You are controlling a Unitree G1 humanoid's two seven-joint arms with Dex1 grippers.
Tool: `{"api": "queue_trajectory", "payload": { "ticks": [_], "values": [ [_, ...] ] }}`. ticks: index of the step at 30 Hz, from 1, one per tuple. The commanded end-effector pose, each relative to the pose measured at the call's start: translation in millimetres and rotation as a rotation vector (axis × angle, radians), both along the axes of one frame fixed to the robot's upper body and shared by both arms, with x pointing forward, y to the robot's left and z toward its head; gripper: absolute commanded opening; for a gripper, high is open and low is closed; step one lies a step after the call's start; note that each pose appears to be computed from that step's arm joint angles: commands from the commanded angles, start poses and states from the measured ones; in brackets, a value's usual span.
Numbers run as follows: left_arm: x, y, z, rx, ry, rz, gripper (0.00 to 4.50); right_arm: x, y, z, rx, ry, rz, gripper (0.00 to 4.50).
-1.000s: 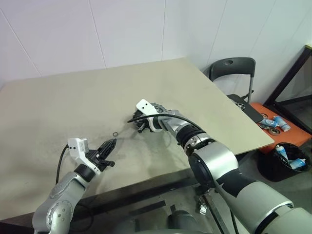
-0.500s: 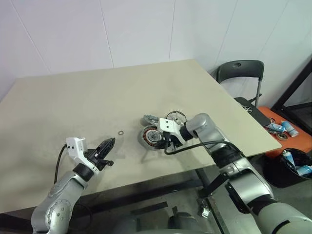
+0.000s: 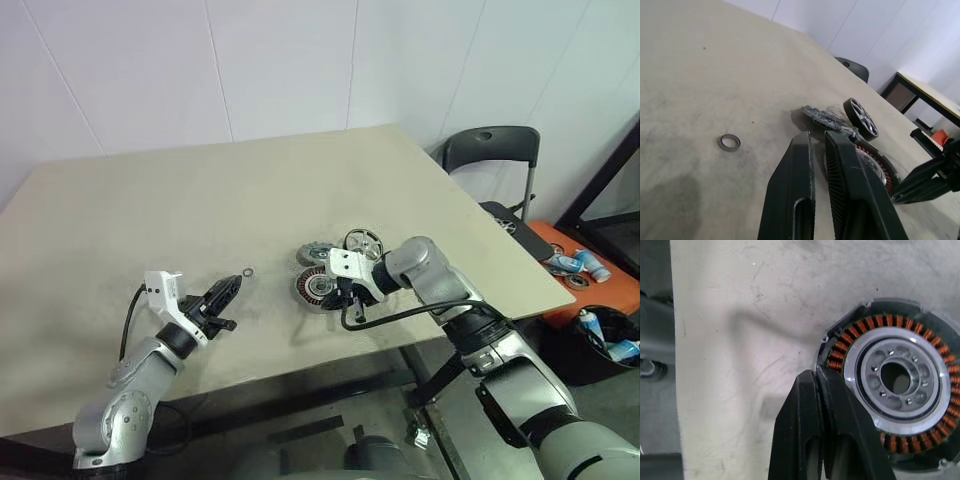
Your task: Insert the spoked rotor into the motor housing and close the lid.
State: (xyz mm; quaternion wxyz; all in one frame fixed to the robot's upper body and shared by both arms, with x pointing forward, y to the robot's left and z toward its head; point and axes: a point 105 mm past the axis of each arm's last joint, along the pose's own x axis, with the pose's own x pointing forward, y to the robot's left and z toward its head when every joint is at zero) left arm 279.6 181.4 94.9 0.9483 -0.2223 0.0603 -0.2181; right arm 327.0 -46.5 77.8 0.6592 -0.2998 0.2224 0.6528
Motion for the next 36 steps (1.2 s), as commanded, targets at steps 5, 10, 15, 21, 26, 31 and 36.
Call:
{"api": "queue_trajectory", "payload": {
  "ticks": [5,10,15,21,26,31,36],
  "values": [
    [3,1,5,0.003,-0.039,-0.005,0.49,-2,1,20,0.028,-0.141,0.225,0.01],
    [3,2,4,0.001,-0.038,-0.003,0.49,-4,-7,16,-0.027,-0.208,0.35,0.01],
    [2,-1,3,-0.004,-0.041,-0.011,0.49,7,2,21,-0.011,-0.303,0.369,0.01],
    [2,-7,3,-0.006,-0.045,-0.016,0.49,15,0,24,-0.001,-0.318,0.345,0.01],
    [2,-9,6,-0.005,-0.046,-0.017,0.49,12,-3,20,-0.001,-0.308,0.361,0.01],
    [5,-12,10,-0.005,-0.048,-0.026,0.49,3,-2,19,0.003,-0.263,0.407,0.01],
    [4,-17,16,-0.012,-0.057,-0.042,0.49,-2,0,22,0.037,-0.237,0.417,0.45]
  ]
}}
